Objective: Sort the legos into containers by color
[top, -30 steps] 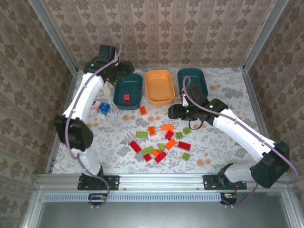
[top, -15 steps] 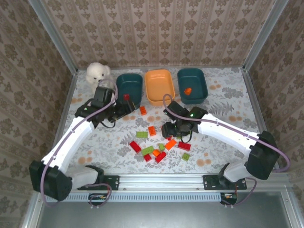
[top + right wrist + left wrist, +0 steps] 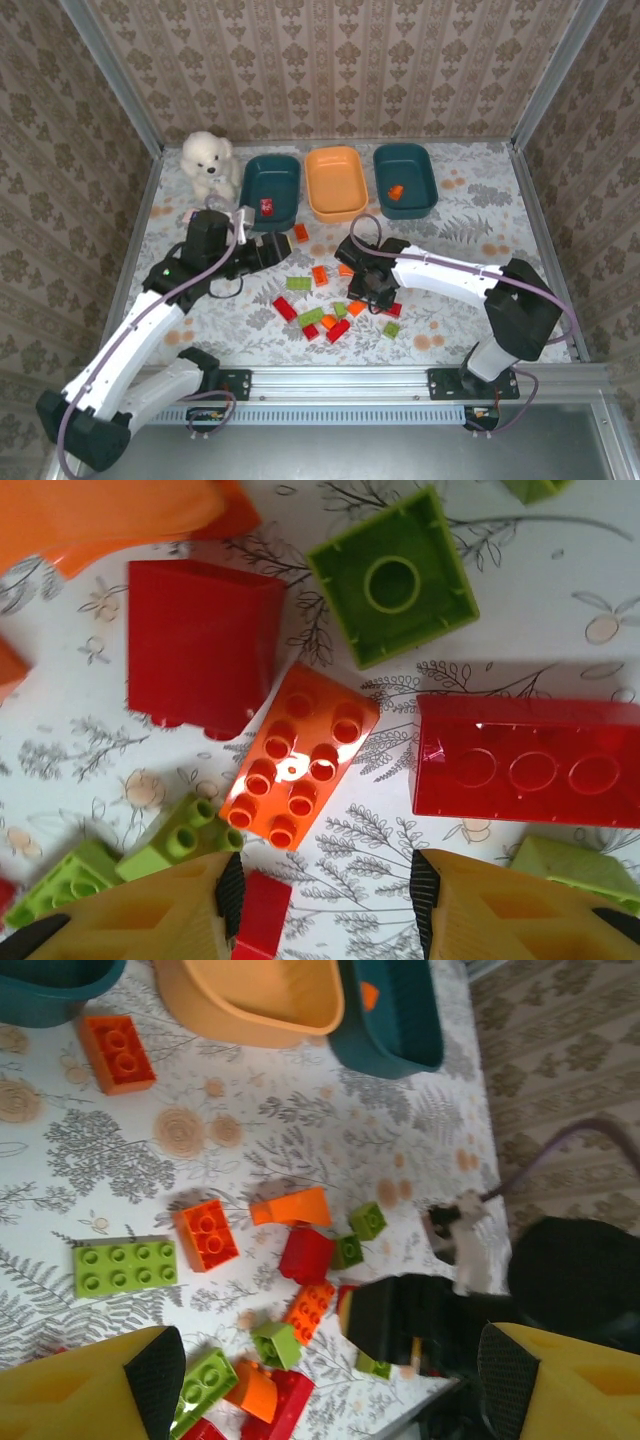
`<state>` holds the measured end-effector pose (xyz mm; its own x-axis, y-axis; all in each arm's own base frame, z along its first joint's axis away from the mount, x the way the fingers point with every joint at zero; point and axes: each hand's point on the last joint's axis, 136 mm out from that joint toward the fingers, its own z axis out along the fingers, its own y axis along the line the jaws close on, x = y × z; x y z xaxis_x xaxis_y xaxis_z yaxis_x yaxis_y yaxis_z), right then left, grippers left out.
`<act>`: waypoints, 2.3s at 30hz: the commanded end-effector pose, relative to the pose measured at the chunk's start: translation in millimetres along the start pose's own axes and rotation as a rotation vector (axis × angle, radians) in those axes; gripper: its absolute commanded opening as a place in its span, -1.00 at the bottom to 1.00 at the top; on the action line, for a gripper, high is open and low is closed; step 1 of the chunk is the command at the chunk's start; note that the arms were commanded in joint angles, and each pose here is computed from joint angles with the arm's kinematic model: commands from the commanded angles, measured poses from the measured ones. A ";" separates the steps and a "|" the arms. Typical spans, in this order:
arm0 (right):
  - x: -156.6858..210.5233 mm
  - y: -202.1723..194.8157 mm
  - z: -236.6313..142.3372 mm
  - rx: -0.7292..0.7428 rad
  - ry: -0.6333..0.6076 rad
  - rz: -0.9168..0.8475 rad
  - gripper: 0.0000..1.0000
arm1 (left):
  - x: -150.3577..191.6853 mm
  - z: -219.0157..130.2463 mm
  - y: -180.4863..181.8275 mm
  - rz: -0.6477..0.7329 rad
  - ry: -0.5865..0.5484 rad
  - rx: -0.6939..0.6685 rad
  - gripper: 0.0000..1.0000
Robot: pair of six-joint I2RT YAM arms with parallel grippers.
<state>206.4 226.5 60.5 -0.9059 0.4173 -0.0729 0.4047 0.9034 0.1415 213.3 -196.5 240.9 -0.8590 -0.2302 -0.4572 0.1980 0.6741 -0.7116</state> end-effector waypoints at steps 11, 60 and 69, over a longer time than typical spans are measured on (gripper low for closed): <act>-1.8 9.7 26.3 0.019 -0.072 0.270 0.06 | 21.5 -54.7 -5.2 0.003 -0.069 0.070 0.65; -54.1 44.5 -90.2 -0.033 -0.272 -0.061 -0.55 | -17.7 -19.1 -27.8 -0.029 -0.071 0.138 0.66; -153.9 132.9 -84.3 -0.128 -0.288 -0.208 -0.57 | -85.4 24.8 2.8 -0.177 -0.089 0.073 0.68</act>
<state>363.1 277.9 198.2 -0.8424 0.3627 -0.3984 0.2592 0.9211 0.2906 276.6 -187.9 239.1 -0.8633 -0.3678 -0.3455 0.0454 0.6253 -0.7791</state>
